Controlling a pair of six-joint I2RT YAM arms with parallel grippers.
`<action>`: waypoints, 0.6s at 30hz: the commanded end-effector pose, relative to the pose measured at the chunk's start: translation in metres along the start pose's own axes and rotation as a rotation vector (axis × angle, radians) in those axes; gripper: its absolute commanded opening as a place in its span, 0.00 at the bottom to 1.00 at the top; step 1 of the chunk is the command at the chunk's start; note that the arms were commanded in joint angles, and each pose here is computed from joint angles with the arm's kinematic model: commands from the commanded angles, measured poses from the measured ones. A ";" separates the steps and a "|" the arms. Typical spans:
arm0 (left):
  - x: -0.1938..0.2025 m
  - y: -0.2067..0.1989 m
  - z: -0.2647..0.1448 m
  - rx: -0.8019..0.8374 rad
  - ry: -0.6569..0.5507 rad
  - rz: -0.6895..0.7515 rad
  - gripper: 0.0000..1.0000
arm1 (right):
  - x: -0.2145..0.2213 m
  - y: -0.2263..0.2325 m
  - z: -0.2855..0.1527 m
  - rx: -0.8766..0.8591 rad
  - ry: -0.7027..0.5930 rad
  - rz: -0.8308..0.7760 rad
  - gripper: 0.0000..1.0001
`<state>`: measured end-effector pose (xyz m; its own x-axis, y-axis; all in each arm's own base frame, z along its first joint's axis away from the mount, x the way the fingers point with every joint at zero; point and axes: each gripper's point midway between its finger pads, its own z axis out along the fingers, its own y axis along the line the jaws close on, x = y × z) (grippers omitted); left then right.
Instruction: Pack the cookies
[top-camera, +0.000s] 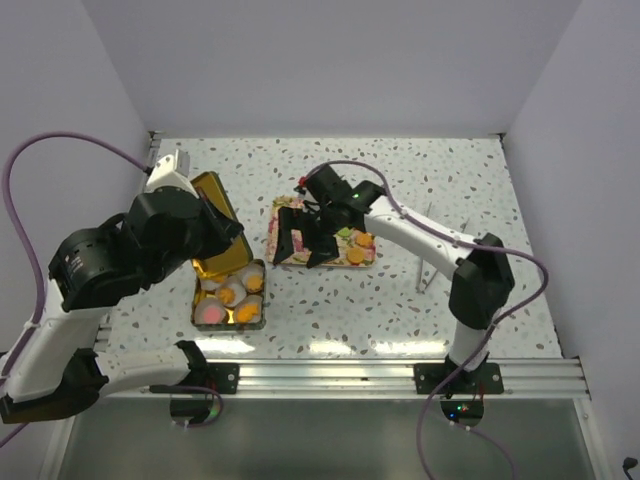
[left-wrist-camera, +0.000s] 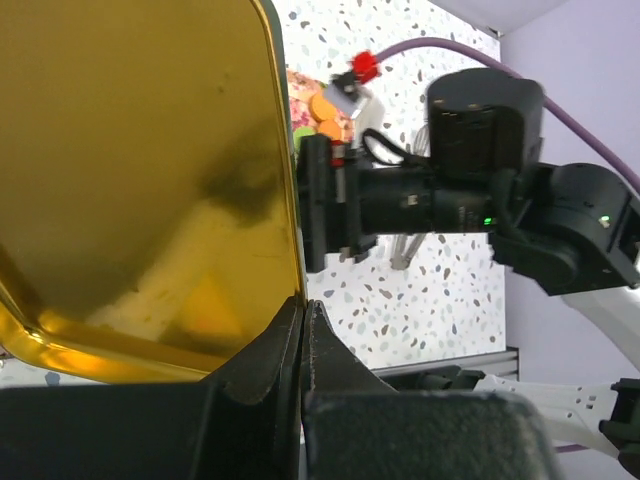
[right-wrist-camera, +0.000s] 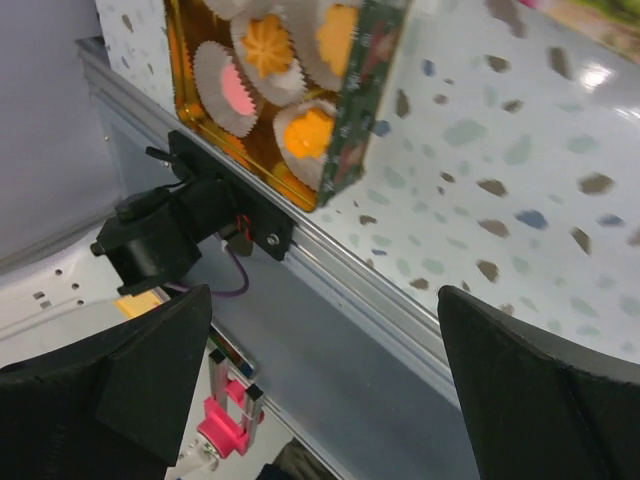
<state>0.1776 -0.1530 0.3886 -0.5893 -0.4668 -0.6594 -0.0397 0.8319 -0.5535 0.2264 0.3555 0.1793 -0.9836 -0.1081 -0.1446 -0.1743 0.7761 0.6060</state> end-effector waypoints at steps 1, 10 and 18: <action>0.001 0.010 0.018 -0.083 -0.019 0.085 0.00 | -0.004 0.047 0.031 -0.103 0.011 -0.038 0.99; 0.008 0.018 0.028 -0.118 0.014 0.085 0.00 | 0.004 0.038 0.118 -0.021 0.102 -0.039 0.94; 0.017 0.020 0.029 -0.115 0.043 0.067 0.00 | -0.004 0.021 0.154 0.025 0.101 -0.029 0.73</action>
<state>0.1915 -0.1563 0.3507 -0.6346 -0.3881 -0.6683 -0.0879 0.8954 -0.4364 0.2172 0.4527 0.0621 -0.9774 -0.2110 -0.0135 -0.1821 0.8076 0.5608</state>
